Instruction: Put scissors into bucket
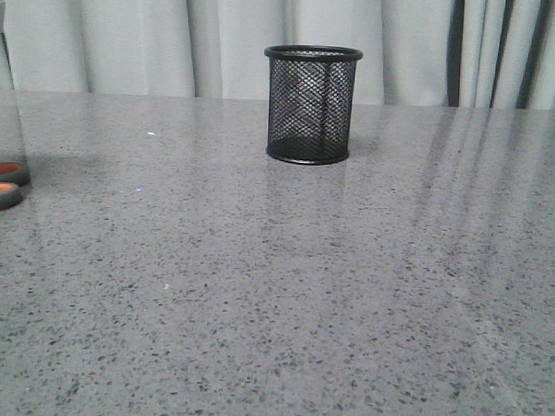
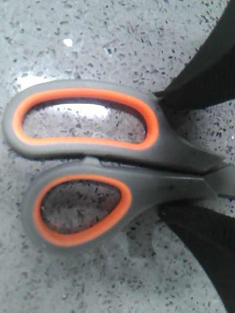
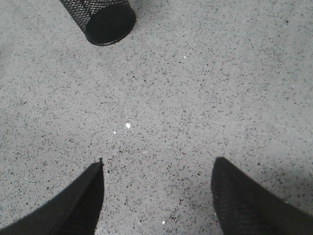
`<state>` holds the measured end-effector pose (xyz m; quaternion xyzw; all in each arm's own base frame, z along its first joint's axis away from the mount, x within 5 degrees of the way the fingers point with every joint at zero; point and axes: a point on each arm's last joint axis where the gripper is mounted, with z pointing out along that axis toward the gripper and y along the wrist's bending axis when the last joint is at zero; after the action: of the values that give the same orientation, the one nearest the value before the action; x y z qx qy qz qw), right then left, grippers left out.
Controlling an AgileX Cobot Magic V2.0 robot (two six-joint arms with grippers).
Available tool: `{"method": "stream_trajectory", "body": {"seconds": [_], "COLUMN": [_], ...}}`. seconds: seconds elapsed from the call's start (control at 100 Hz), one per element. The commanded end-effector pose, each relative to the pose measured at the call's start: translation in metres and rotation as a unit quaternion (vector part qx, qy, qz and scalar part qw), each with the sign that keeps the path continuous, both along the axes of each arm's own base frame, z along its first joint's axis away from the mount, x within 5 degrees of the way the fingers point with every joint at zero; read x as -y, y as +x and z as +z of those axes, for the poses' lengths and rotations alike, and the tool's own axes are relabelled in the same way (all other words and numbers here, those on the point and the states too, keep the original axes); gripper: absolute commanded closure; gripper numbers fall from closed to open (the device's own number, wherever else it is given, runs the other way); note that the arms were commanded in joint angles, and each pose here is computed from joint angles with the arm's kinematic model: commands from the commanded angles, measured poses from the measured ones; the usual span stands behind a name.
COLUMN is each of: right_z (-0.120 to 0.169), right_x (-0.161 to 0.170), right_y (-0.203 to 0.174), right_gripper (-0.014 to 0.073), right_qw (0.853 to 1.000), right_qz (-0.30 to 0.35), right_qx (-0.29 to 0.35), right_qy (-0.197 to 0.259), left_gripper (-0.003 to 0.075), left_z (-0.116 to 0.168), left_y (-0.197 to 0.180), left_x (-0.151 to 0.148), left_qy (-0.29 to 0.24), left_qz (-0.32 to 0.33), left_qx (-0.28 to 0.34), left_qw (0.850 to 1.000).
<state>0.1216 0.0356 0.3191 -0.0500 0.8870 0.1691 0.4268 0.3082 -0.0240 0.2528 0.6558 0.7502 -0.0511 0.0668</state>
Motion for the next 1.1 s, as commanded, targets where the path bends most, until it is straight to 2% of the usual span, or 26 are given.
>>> {"method": "stream_trajectory", "body": {"seconds": [0.0,0.11,0.21,0.3,0.46,0.61,0.72,0.89,1.09], "right_z": [0.013,0.013,0.013,0.013,0.013,0.013,0.013,0.014,0.02], "right_x": [0.0,0.0,0.0,0.0,0.0,0.0,0.0,-0.002,-0.009], "right_y": [0.004,0.004,0.004,0.004,0.004,0.004,0.004,0.003,0.004], "right_gripper": [0.0169,0.0169,0.0169,0.0169,0.0169,0.0169,0.0169,0.0169,0.0169], "right_qw": [0.999,0.999,0.999,0.999,0.999,0.999,0.999,0.999,0.996], "right_qz": [-0.003,-0.003,-0.003,-0.003,-0.003,-0.003,-0.001,0.0,0.009], "right_qx": [0.039,0.039,0.039,0.039,0.039,0.039,0.036,0.033,0.045], "right_qy": [0.0,0.0,0.0,0.0,0.0,0.0,0.0,0.023,0.078], "left_gripper": [0.0312,0.0323,0.039,0.0497,0.0743,0.0741,0.0741,0.0741,0.0741], "left_z": [0.011,0.011,0.011,0.011,0.011,0.018,0.035,0.086,0.153], "left_y": [0.0,0.0,0.0,0.0,0.0,-0.004,-0.011,-0.029,-0.072], "left_x": [0.002,0.002,0.002,0.002,0.002,0.001,0.001,0.001,0.01], "left_qy": [-0.013,-0.013,-0.012,-0.012,-0.014,-0.013,-0.015,-0.028,-0.058], "left_qz": [0.003,0.003,0.003,0.002,0.037,0.059,0.065,0.082,0.077], "left_qx": [0.018,0.018,0.017,0.015,0.008,0.012,0.043,0.127,0.248], "left_qw": [1.0,1.0,1.0,1.0,0.999,0.998,0.997,0.988,0.964]}}
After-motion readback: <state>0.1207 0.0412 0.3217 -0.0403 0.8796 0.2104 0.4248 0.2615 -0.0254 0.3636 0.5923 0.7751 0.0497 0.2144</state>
